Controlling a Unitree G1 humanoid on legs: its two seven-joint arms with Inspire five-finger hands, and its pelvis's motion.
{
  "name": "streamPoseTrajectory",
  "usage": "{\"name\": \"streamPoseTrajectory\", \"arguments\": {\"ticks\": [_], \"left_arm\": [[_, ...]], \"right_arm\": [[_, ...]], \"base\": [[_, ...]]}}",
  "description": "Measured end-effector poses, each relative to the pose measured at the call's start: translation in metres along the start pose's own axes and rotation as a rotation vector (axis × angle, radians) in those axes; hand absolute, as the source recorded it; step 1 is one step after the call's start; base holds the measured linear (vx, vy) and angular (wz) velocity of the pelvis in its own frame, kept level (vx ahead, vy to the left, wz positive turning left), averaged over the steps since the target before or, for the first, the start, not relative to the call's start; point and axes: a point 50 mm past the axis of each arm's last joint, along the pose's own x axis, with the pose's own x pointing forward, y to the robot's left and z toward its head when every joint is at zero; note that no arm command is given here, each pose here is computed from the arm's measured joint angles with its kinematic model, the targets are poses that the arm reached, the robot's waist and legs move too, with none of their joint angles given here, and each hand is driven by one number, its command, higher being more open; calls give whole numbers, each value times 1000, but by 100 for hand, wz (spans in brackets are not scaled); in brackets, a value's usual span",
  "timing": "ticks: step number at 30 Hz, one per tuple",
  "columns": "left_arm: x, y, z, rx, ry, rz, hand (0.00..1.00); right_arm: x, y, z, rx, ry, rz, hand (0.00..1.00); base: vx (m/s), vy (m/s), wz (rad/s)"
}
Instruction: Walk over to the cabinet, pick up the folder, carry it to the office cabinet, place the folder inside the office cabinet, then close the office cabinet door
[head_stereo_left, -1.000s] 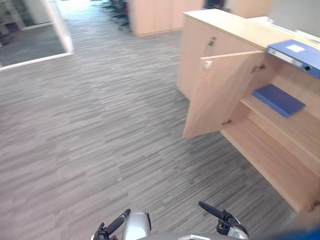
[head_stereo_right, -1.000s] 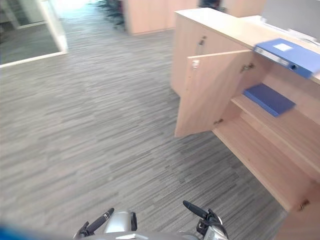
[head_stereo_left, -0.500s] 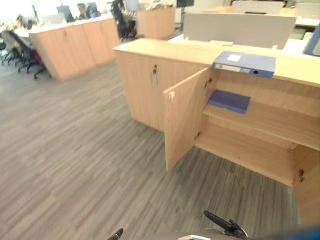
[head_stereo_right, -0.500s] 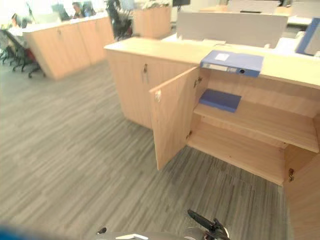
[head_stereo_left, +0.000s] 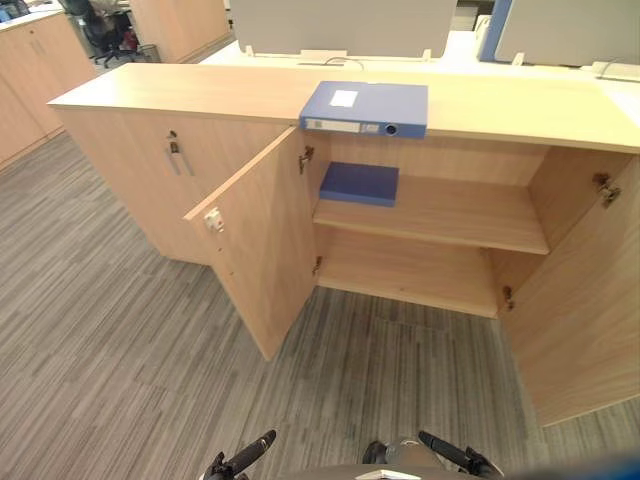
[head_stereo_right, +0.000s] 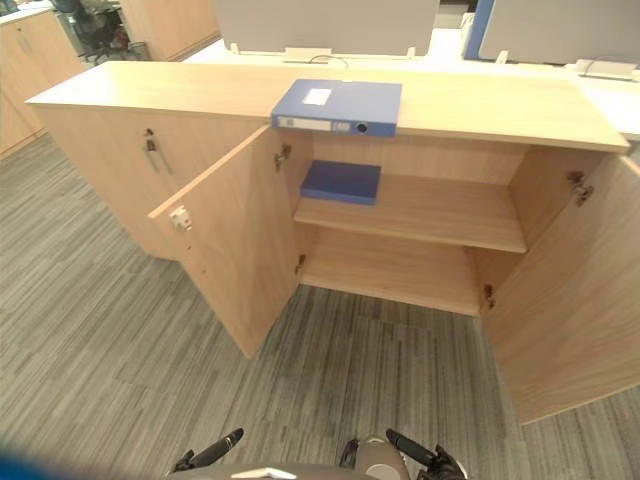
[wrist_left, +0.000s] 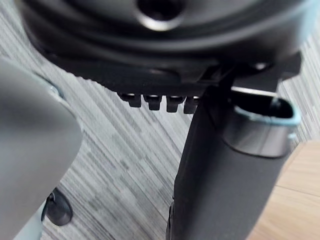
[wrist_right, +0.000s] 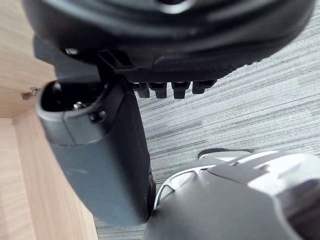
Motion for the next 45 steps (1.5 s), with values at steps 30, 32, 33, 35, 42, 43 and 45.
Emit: {"name": "streamPoseTrajectory", "arguments": {"ticks": [30,32,33,35,42,43,45], "left_arm": [[-3,15,-2,32,-32,1,100],[-2,20,4,-8,-49,13,100],[-3,21,-1,-32,-32,19,100],[-4,17,-4,-83,-27,11,100],[-24,-32,48,-285,-255,-301,100],[-27,-36,57,-328,-287,-333,100],[-40,-49,82,-438,-371,-429,100]], "right_arm": [[-1,22,2,-19,-47,49,100],[-2,29,-1,-9,-34,66,100],[-2,24,-2,-12,-25,56,100],[-1,23,1,-54,-32,56,100],[-2,45,4,-182,-40,129,100],[-2,48,3,-188,-40,137,100],[-2,51,3,-201,-38,147,100]], "base": [[238,60,-44],[-50,-300,37],[16,-376,50],[37,-362,47],[37,-236,55],[52,-73,56],[60,-89,82]]}}
